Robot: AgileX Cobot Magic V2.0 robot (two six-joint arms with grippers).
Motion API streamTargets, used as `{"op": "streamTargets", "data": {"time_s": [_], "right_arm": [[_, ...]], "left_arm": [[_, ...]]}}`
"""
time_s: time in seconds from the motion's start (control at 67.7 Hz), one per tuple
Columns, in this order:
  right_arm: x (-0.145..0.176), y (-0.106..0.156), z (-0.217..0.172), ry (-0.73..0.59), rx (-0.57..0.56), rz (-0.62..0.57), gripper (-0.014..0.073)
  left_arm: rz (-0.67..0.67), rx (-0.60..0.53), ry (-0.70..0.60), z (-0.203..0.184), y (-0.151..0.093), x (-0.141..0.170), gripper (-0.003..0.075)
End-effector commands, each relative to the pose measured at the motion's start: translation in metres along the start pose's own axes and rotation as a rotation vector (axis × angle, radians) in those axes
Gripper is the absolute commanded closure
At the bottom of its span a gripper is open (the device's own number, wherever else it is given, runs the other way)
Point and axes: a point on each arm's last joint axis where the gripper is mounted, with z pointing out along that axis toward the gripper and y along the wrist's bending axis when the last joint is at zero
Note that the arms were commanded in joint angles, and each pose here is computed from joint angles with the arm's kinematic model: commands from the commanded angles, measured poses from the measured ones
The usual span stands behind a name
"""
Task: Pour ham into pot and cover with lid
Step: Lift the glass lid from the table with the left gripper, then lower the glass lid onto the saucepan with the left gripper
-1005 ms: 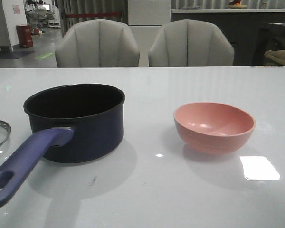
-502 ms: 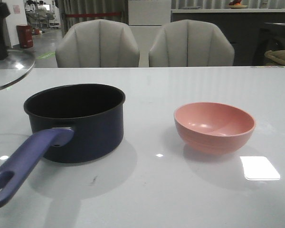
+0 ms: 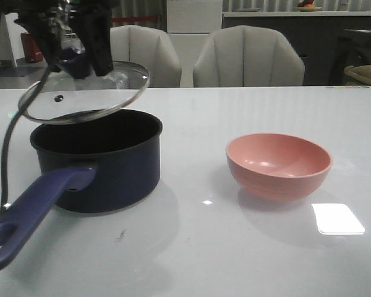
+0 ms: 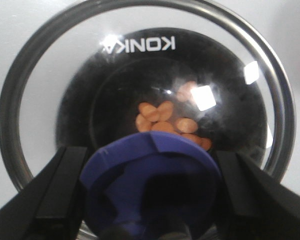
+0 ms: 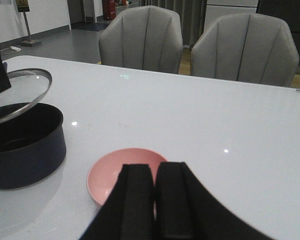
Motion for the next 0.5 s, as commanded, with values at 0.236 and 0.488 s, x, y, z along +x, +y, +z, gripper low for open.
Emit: {"op": "streamTargets", "data": {"time_s": [0.236, 0.488], "right_arm": [[-0.016, -0.002, -0.001, -0.089, 0.023, 0.004, 0.0426], [-0.016, -0.002, -0.001, -0.089, 0.023, 0.004, 0.0426]], "left_arm": [[0.037, 0.010, -0.037, -0.016, -0.015, -0.004, 0.0481], [0.039, 0.010, -0.063, -0.028, -0.016, -0.002, 0.0481]]}}
